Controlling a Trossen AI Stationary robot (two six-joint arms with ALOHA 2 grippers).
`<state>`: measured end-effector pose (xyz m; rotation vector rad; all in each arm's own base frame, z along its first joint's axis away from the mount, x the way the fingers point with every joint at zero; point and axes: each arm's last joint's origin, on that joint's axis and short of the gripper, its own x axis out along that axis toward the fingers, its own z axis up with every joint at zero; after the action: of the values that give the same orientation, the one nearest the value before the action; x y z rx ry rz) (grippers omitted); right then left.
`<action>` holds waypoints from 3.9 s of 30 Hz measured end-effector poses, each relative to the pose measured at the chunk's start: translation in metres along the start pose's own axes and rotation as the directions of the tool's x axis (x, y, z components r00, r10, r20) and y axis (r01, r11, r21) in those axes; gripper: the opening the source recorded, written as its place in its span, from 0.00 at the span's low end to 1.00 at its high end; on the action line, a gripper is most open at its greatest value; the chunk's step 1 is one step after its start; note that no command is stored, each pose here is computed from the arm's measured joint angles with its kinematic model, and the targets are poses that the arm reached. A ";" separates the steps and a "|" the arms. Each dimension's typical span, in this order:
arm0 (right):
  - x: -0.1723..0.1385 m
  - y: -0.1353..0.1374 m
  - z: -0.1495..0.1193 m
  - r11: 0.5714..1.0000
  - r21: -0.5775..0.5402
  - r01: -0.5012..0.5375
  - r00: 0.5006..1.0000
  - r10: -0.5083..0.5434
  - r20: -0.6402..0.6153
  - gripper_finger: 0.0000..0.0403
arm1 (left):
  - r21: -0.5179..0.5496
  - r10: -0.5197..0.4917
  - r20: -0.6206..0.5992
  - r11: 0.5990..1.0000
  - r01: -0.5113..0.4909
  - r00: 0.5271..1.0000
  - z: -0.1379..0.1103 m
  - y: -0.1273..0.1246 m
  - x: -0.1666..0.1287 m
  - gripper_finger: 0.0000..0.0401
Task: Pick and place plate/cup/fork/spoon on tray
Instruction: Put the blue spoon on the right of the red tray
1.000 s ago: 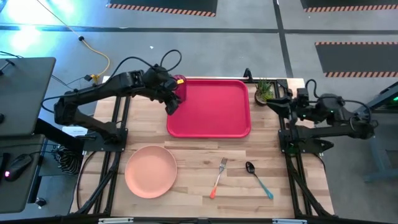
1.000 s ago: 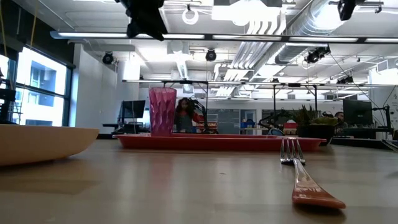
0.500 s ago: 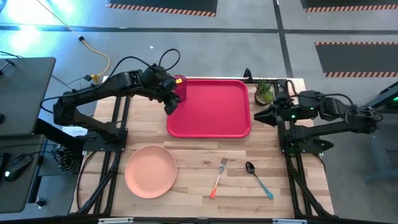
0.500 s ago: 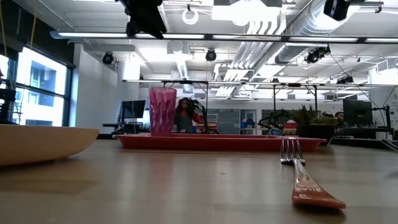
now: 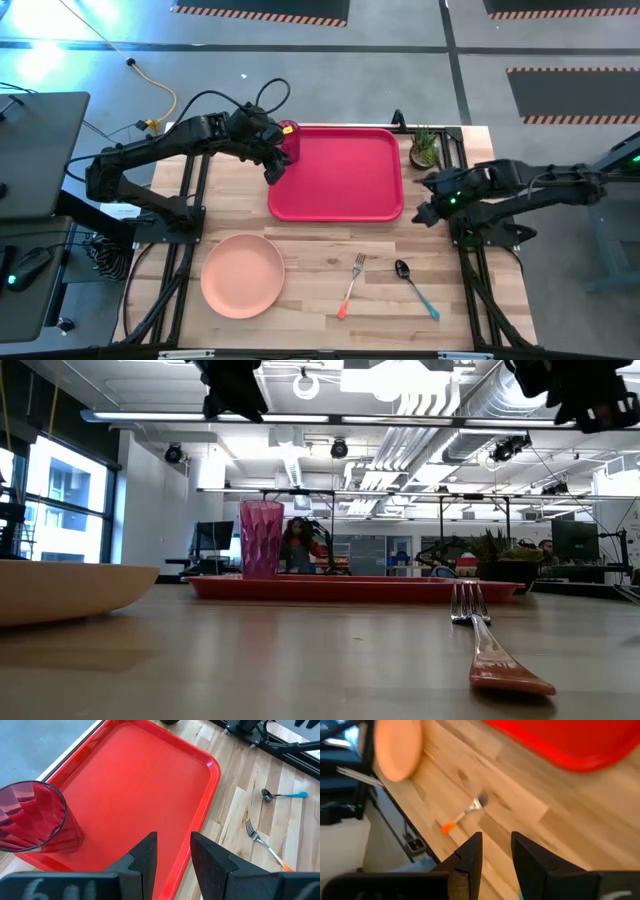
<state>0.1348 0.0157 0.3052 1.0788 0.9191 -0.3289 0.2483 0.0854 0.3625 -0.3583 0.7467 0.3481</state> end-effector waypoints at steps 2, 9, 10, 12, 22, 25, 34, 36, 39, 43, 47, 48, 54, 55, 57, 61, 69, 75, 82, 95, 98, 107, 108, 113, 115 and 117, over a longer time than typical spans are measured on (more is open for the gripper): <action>0.005 0.003 -0.003 1.000 0.011 0.013 0.999 -0.012 -0.032 0.23 | 0.000 0.000 0.000 1.000 0.000 1.000 0.000 0.000 0.000 0.27; 0.023 0.014 -0.017 0.996 0.047 0.081 0.990 -0.075 -0.122 0.23 | 0.003 0.002 -0.001 1.000 -0.002 1.000 0.000 0.000 0.000 0.27; 0.026 0.015 -0.020 0.995 0.048 0.091 0.987 -0.084 -0.134 0.23 | 0.003 0.004 -0.001 1.000 -0.004 1.000 0.000 0.000 0.000 0.27; 0.031 0.018 -0.024 0.992 0.057 0.113 0.982 -0.103 -0.156 0.23 | 0.003 0.010 0.001 1.000 -0.010 1.000 0.000 0.000 0.000 0.27; 0.051 0.026 -0.045 0.977 0.040 0.210 0.949 -0.194 -0.248 0.23 | 0.008 0.022 0.004 1.000 -0.022 1.000 0.000 0.001 0.000 0.27; 0.058 0.028 -0.052 0.971 0.010 0.240 0.936 -0.229 -0.267 0.23 | 0.008 0.022 0.003 1.000 -0.022 1.000 0.000 0.001 0.000 0.27; 0.091 0.032 -0.075 0.927 -0.098 0.362 0.867 -0.373 -0.330 0.23 | -0.010 0.022 0.004 1.000 -0.022 1.000 0.000 0.001 0.000 0.27; 0.100 0.032 -0.080 0.915 -0.120 0.384 0.852 -0.402 -0.337 0.23 | -0.007 0.022 0.004 1.000 -0.022 1.000 0.000 0.001 0.000 0.27; 0.112 0.033 -0.087 0.902 -0.145 0.407 0.834 -0.432 -0.343 0.23 | 0.007 0.022 0.004 1.000 -0.022 1.000 0.000 0.001 0.000 0.27; 0.128 0.034 -0.095 0.886 -0.172 0.430 0.816 -0.463 -0.346 0.23 | 0.008 0.021 0.003 1.000 -0.021 1.000 0.000 0.001 0.000 0.27; 0.143 0.033 -0.102 0.872 -0.193 0.449 0.800 -0.489 -0.348 0.23 | 0.008 0.021 0.004 1.000 -0.021 1.000 0.000 0.001 0.000 0.27; 0.146 0.033 -0.104 0.869 -0.199 0.454 0.796 -0.496 -0.348 0.23 | 0.008 0.021 0.003 1.000 -0.021 1.000 0.000 0.001 0.000 0.27; 0.166 0.032 -0.113 0.860 -0.217 0.463 0.786 -0.511 -0.348 0.23 | 0.010 0.021 0.003 1.000 -0.021 1.000 0.000 0.001 0.000 0.27; 0.169 0.032 -0.114 0.857 -0.220 0.466 0.783 -0.516 -0.348 0.23 | 0.010 0.021 0.003 1.000 -0.021 1.000 0.000 0.001 0.000 0.27; 0.173 0.030 -0.117 0.848 -0.218 0.483 0.773 -0.530 -0.349 0.23 | 0.019 0.020 0.003 1.000 -0.021 1.000 0.000 0.001 0.000 0.27; 0.181 0.027 -0.122 0.829 -0.203 0.522 0.754 -0.559 -0.345 0.23 | 0.035 0.019 0.003 0.999 -0.019 1.000 0.000 0.001 0.000 0.27; 0.193 0.023 -0.129 0.815 -0.211 0.540 0.745 -0.579 -0.332 0.23 | 0.035 0.019 0.003 0.999 -0.019 1.000 0.000 0.001 0.000 0.27; 0.200 0.019 -0.130 0.798 -0.215 0.563 0.728 -0.602 -0.328 0.23 | 0.035 0.019 0.003 0.999 -0.019 1.000 0.000 0.001 0.000 0.27; 0.201 0.020 -0.131 0.801 -0.214 0.559 0.730 -0.598 -0.331 0.20 | 0.035 0.019 0.003 0.999 -0.019 1.000 0.000 0.001 0.000 0.27; 0.204 0.023 -0.131 0.821 -0.141 0.554 0.751 -0.565 -0.342 0.01 | 0.035 0.020 0.003 0.999 -0.020 1.000 0.000 0.001 0.000 0.27; 0.205 0.025 -0.131 0.835 -0.129 0.535 0.765 -0.544 -0.346 0.01 | 0.035 0.020 0.003 0.999 -0.020 1.000 0.000 0.001 0.000 0.27; 0.195 0.040 -0.123 0.906 -0.014 0.423 0.878 -0.414 -0.239 0.00 | 0.052 0.021 0.003 0.998 -0.021 1.000 0.000 0.001 0.000 0.27; 0.192 0.043 -0.122 0.915 0.004 0.403 0.894 -0.393 -0.216 0.00 | 0.051 0.020 0.003 0.998 -0.021 1.000 0.000 0.001 0.000 0.27; 0.175 0.056 -0.111 0.963 0.069 0.261 0.965 -0.259 -0.041 0.00 | 0.051 0.021 0.003 0.998 -0.021 1.000 0.000 0.001 0.000 0.27; 0.167 0.061 -0.104 0.976 0.085 0.202 0.977 -0.207 0.052 0.00 | 0.051 0.021 0.003 0.998 -0.021 1.000 0.000 0.001 0.000 0.27; 0.159 0.064 -0.096 0.983 0.097 0.154 0.974 -0.168 0.150 0.00 | 0.051 0.021 0.003 0.998 -0.021 1.000 0.000 0.001 0.000 0.27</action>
<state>0.2250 0.1587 0.2057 1.0415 0.8589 -0.5839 0.2483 0.0861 0.3622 -0.3020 0.7561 0.3481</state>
